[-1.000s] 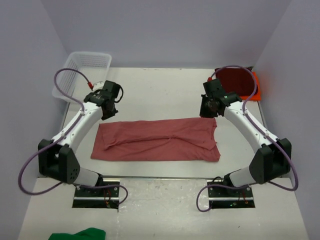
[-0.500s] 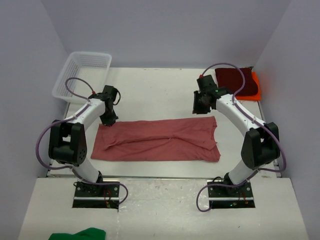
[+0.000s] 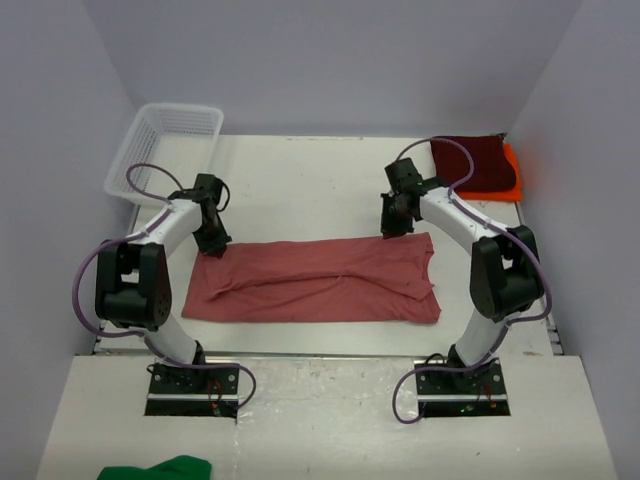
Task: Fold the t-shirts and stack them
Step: Fold the other side of the tshirt into a rectangle
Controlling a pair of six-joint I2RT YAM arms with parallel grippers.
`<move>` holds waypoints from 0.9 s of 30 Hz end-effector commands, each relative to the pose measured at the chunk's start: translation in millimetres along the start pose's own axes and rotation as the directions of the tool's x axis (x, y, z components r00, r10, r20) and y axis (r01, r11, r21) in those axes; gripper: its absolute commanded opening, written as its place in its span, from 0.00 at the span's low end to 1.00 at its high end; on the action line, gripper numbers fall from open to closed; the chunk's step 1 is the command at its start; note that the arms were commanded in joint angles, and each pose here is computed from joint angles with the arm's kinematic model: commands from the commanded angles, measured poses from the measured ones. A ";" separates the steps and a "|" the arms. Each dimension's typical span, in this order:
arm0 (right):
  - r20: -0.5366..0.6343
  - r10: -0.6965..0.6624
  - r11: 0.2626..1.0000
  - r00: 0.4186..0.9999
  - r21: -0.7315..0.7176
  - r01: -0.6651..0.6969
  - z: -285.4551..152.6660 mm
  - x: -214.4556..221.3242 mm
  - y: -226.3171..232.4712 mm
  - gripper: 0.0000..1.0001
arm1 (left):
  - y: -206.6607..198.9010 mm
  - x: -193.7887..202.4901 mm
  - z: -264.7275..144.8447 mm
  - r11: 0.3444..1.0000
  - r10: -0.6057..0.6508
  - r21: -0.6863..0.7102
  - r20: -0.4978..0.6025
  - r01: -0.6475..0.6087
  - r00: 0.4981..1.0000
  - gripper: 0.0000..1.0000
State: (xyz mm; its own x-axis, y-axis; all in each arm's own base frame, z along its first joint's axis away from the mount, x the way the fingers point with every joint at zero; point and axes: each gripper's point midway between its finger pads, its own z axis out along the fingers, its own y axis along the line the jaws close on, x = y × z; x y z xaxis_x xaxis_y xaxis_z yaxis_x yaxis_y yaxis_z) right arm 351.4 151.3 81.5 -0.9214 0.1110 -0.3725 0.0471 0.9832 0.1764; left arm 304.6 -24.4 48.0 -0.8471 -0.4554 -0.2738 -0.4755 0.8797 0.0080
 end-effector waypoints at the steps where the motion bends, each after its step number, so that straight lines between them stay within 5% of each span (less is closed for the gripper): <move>1: -0.034 0.022 0.999 0.999 -0.023 -0.023 14.6 6.4 8.0 0.00 | -10.8 -14.9 -4.8 0.998 0.050 0.041 0.038 -0.052 0.998 0.00; 15: -0.174 0.130 0.976 0.976 0.197 -0.095 55.1 37.4 -17.1 0.00 | 17.7 -5.8 32.8 0.980 0.055 -0.188 -0.070 -0.067 0.996 0.00; 27: -0.147 0.283 0.922 0.948 0.314 -0.227 65.5 33.8 -22.9 0.00 | 38.8 -28.9 39.8 0.920 -0.008 -0.392 -0.057 -0.015 0.998 0.00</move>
State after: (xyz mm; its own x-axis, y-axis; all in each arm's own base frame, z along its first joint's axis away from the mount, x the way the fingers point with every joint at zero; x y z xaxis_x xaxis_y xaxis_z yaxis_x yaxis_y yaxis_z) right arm 339.9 151.7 13.5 -0.9411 0.3008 -0.1545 0.2984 0.9536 0.0394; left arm 311.7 6.1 13.9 -0.8842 -0.4398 -0.1575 -0.4672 0.8309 0.3023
